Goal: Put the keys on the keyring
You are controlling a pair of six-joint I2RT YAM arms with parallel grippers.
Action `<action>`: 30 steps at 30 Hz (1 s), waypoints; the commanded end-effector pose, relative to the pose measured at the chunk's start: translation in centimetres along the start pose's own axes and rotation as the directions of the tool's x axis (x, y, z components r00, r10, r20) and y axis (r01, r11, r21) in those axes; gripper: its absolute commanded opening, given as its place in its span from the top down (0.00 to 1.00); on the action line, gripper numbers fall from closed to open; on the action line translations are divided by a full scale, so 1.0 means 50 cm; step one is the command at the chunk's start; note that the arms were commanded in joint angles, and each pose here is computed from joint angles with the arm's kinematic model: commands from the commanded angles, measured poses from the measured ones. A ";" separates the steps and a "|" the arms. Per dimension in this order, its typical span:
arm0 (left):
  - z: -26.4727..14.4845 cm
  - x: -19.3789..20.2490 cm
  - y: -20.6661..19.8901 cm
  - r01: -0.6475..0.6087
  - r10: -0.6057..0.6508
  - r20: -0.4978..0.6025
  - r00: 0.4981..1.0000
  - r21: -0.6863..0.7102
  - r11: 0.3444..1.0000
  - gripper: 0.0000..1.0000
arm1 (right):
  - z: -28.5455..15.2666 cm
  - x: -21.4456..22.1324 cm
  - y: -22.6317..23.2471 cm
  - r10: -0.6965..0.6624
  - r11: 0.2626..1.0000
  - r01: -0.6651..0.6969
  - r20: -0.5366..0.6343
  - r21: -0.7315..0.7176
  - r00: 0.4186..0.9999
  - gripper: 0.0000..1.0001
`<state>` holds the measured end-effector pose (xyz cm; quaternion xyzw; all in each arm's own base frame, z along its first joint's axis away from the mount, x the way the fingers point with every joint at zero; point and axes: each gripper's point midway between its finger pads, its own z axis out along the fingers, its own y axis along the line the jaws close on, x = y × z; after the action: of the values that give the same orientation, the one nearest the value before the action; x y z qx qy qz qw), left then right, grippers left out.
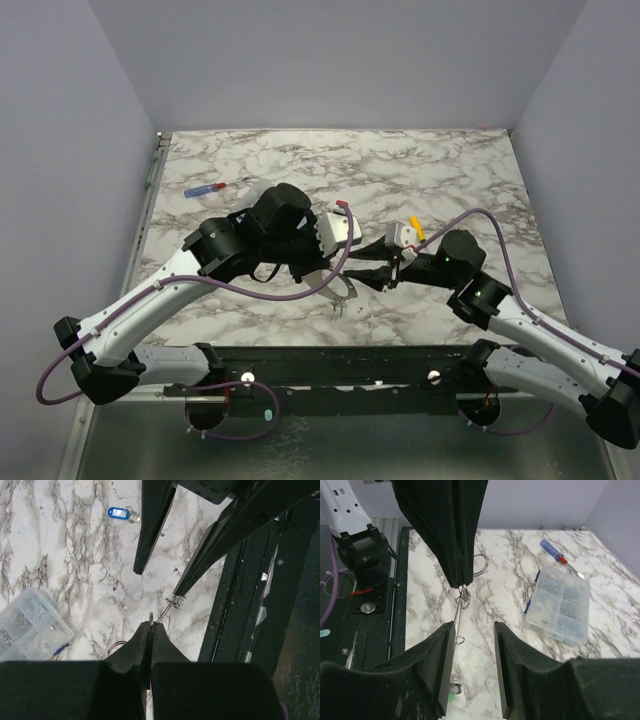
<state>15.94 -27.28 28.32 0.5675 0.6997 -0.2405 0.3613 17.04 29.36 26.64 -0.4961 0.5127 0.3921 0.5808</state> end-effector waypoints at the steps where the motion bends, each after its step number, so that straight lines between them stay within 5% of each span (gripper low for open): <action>1: -0.013 -0.021 -0.017 -0.010 0.008 0.044 0.999 0.041 0.999 1.00 | 0.012 -0.035 0.024 -0.035 0.996 0.042 0.095 -0.079 0.995 0.57; 30: 0.012 -0.020 -0.033 -0.005 0.002 0.028 1.000 0.108 0.994 1.00 | 0.040 -0.012 0.049 0.030 0.983 -0.010 0.108 -0.182 0.994 0.74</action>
<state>15.00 -28.25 27.74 0.5791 0.6917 -0.2697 0.3368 15.51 31.64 26.55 -0.5136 0.4607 0.4608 0.5583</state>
